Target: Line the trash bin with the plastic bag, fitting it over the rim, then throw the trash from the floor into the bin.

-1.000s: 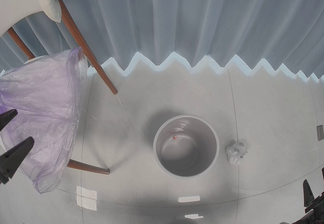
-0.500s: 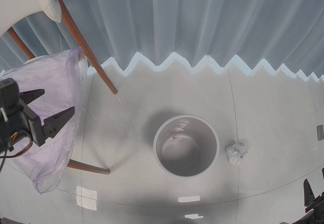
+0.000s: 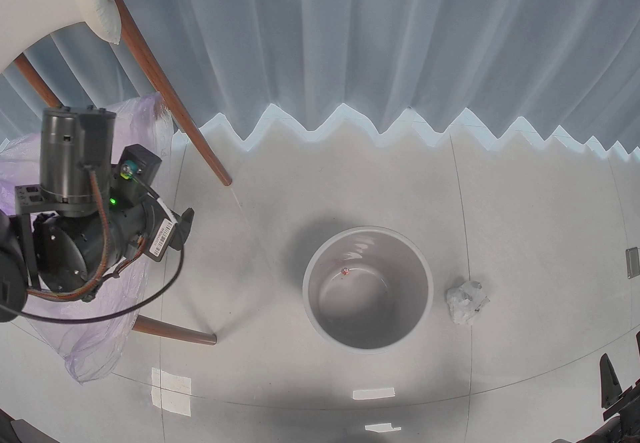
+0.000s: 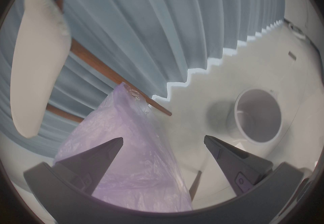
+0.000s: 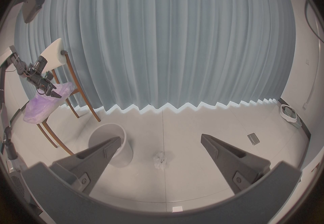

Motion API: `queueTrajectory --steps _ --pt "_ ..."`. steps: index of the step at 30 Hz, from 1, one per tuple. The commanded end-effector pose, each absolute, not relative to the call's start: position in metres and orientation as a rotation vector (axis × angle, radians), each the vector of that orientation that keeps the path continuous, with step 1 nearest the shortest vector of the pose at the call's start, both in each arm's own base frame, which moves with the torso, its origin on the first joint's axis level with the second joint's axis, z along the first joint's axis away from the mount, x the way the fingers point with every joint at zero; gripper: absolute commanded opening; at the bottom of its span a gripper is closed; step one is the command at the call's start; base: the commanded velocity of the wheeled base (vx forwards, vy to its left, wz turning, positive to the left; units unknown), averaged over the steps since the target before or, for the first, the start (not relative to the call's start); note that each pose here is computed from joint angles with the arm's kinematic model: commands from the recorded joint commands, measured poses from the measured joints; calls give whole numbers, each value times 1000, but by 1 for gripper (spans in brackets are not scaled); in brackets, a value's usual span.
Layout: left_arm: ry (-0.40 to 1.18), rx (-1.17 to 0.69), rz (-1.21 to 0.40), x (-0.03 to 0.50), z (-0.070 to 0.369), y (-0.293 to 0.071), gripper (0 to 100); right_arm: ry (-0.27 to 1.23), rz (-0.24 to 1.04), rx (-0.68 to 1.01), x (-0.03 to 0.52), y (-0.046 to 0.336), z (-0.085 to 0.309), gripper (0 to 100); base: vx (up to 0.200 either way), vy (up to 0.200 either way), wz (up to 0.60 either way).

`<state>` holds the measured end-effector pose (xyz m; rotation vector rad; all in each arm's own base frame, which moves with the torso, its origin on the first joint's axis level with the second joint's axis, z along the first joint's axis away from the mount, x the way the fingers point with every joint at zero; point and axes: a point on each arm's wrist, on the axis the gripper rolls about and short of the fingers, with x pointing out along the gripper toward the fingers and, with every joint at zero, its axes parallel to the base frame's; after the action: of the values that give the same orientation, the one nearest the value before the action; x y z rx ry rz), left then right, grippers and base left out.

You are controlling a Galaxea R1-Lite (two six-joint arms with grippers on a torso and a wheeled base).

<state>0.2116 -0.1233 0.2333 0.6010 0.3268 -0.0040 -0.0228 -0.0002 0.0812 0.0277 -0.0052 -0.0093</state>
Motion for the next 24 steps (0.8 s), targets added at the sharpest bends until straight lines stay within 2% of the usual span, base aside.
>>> queueTrajectory --steps 1,13,24 --pt "377 687 10 228 220 -134 100 -5 -9 28 -23 0 76 100 0 0 0" --pt "426 791 86 241 218 -109 100 -5 -9 28 -23 0 76 100 0 0 0" --pt "452 798 86 251 211 -108 100 -5 -9 28 -23 0 76 100 0 0 0"
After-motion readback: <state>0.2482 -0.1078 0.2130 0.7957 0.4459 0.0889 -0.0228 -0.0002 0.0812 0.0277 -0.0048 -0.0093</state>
